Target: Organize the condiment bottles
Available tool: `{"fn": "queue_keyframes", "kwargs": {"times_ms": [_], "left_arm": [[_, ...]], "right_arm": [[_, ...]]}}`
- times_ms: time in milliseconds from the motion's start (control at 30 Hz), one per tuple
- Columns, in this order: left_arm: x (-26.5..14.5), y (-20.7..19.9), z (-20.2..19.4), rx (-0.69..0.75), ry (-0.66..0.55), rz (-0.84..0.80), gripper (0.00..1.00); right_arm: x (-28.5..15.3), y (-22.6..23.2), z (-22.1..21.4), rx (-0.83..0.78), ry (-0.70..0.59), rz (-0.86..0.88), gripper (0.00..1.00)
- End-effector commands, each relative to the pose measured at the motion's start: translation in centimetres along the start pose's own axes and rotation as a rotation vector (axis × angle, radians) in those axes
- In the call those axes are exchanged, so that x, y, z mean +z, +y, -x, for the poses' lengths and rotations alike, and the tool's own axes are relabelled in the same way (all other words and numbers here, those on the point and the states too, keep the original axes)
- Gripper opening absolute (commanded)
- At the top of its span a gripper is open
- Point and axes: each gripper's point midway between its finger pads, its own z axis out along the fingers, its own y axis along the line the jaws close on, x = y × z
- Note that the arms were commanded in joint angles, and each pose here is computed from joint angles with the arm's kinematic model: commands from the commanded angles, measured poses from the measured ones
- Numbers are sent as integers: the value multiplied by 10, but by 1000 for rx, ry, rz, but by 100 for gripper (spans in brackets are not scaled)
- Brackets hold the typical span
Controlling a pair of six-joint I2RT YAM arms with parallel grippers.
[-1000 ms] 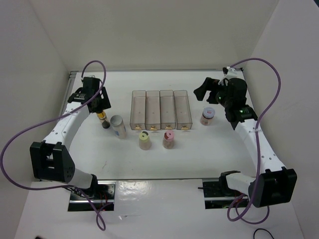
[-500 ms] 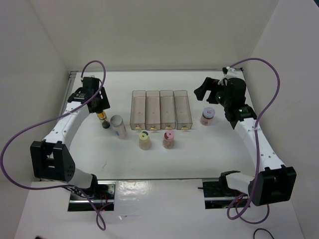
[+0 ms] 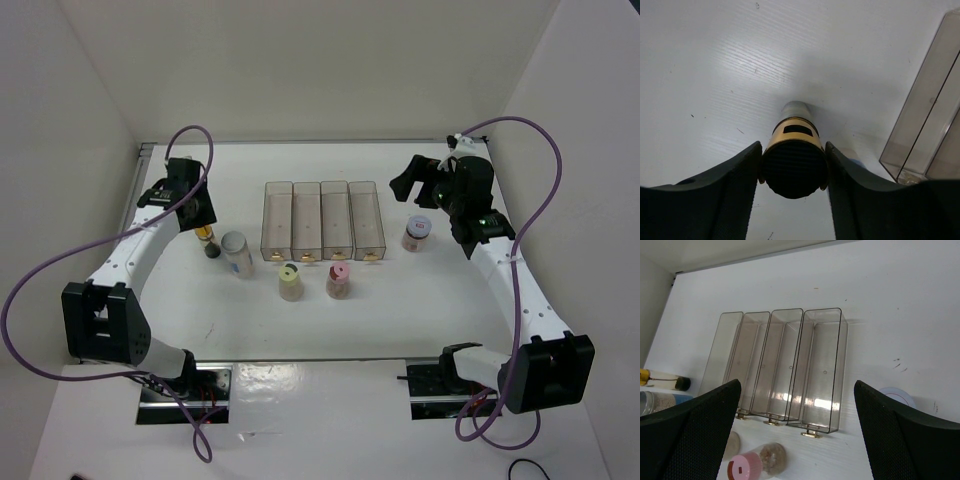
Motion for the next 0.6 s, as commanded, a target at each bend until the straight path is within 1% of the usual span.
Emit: {"fn": "queue_keyframes", "kwargs": {"times_ms": [0, 67, 100, 200, 233, 267, 333, 367, 467, 500, 567], "left_arm": [[0, 0, 4, -17, -16, -8, 58], [0, 0, 4, -17, -16, -8, 49], [-2, -1, 8, -20, -26, -12, 40], [-4, -2, 12, -12, -36, -15, 27], [-7, -2, 21, -17, -58, -11, 18], [-7, -1, 19, -3, -50, -8, 15], [-11, -3, 28, 7, -64, -12, 11], [-18, -5, 40, 17, -89, -21, 10], [-29, -8, 61, 40, -133, -34, 10], [-36, -12, 77, 39, -171, -46, 10], [-44, -17, 91, 56, -195, -65, 10]], "right_arm": [[-1, 13, 27, -10, -77, 34, 98], [-1, 13, 27, -10, -77, 34, 98], [-1, 13, 27, -10, -77, 34, 98], [-3, 13, 25, -10, -77, 34, 98], [-3, 13, 25, -10, -77, 34, 98], [-3, 13, 25, -10, -77, 34, 98], [-3, 13, 25, -10, -77, 34, 98], [0, 10, 23, -8, -72, 22, 98], [3, 7, 21, -5, -65, 10, 98], [5, 7, 21, -4, -58, 7, 98], [7, 7, 23, -4, -57, 6, 98]]}}
